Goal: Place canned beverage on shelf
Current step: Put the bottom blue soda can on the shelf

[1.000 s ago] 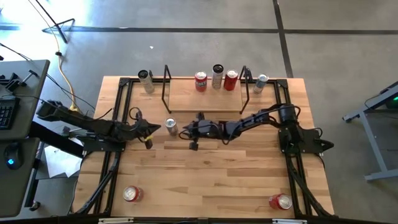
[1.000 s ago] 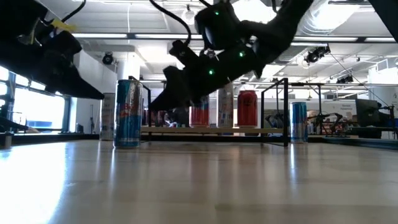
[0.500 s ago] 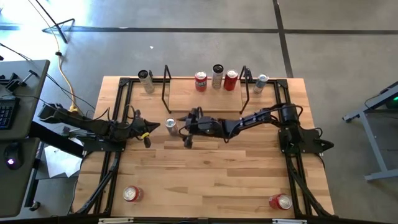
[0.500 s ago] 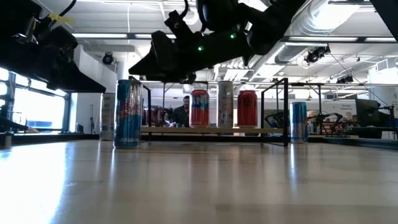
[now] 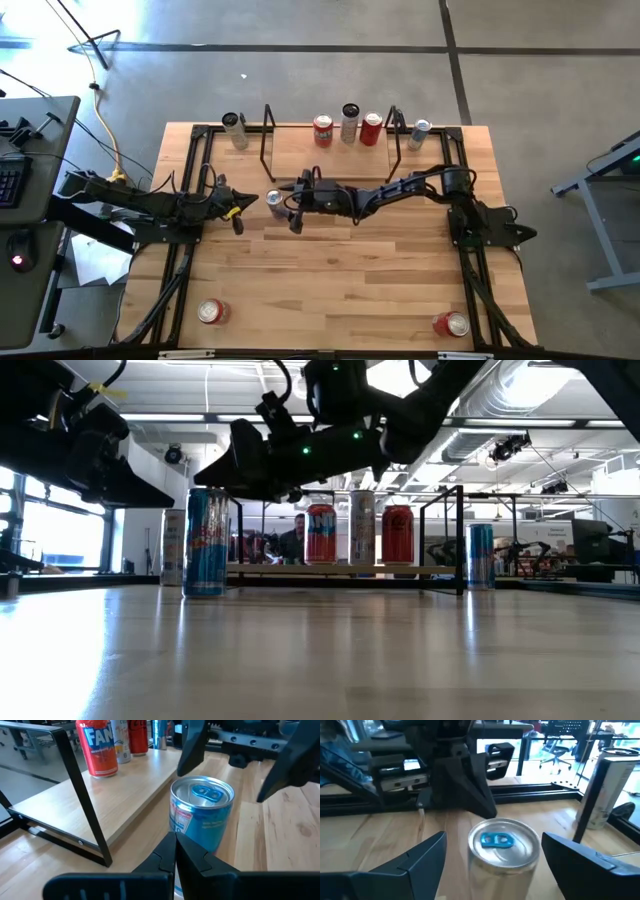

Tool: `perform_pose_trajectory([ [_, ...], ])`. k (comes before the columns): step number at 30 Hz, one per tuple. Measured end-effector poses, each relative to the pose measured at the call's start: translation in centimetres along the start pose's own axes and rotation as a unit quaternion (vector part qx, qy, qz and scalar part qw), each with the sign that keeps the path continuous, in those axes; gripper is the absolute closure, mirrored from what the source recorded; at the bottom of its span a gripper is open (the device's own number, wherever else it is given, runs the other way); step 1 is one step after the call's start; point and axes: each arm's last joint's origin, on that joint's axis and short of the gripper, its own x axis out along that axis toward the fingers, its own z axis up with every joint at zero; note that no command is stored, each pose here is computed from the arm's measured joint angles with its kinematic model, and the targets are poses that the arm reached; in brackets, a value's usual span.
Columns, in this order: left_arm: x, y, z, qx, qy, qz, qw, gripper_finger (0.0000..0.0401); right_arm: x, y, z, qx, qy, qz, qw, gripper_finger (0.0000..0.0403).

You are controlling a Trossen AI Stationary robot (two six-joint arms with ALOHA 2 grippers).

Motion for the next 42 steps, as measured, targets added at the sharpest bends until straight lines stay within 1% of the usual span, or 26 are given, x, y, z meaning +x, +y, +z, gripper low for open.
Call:
perform_pose_trajectory([
  [4, 0.0, 0.0, 0.0, 0.001, -0.001, -0.002, 1.0, 0.0401, 0.1, -0.3, 0.0, 0.003, -0.001, -0.001, 1.0, 0.0091],
  [8, 0.0, -0.1, 0.3, 0.003, -0.014, -0.004, 1.0, 0.0401, 0.1, -0.3, 0.1, 0.009, -0.004, 0.014, 1.0, 0.0091],
  [14, 0.0, -0.1, 0.5, 0.002, -0.021, -0.006, 1.0, 0.0401, 0.1, -0.2, 0.0, 0.014, -0.003, 0.017, 1.0, 0.0091],
  [18, 0.0, -0.1, 0.5, 0.002, -0.021, -0.006, 1.0, 0.0401, 0.4, -0.2, -0.6, 0.013, -0.006, 0.016, 1.0, 0.0091],
  [23, 0.0, -0.1, 0.5, 0.003, -0.021, -0.005, 1.0, 0.0401, 0.9, -0.5, -1.2, 0.016, -0.028, 0.013, 0.999, 0.0091],
  [27, 0.0, -0.1, 0.5, 0.006, -0.022, -0.002, 1.0, 0.0401, 0.9, -0.8, -2.1, 0.023, -0.003, 0.012, 1.0, 0.0091],
  [35, 0.0, -0.1, 0.6, 0.005, -0.026, -0.001, 1.0, 0.0401, 1.0, -0.9, -2.2, 0.027, -0.004, 0.01, 1.0, 0.0093],
  [38, 0.0, -0.1, 0.7, 0.004, -0.032, -0.002, 0.999, 0.0401, 1.0, -0.9, -2.1, 0.025, -0.009, 0.013, 1.0, 0.011],
  [40, 0.0, -0.1, 0.7, 0.005, -0.032, -0.002, 0.999, 0.0401, 1.0, -0.9, -2.1, 0.026, -0.009, 0.012, 1.0, 0.0135],
  [42, 0.0, -0.1, 0.7, 0.005, -0.031, -0.002, 0.999, 0.0401, 1.1, -1.1, -2.1, 0.028, -0.009, 0.01, 1.0, 0.0169],
])
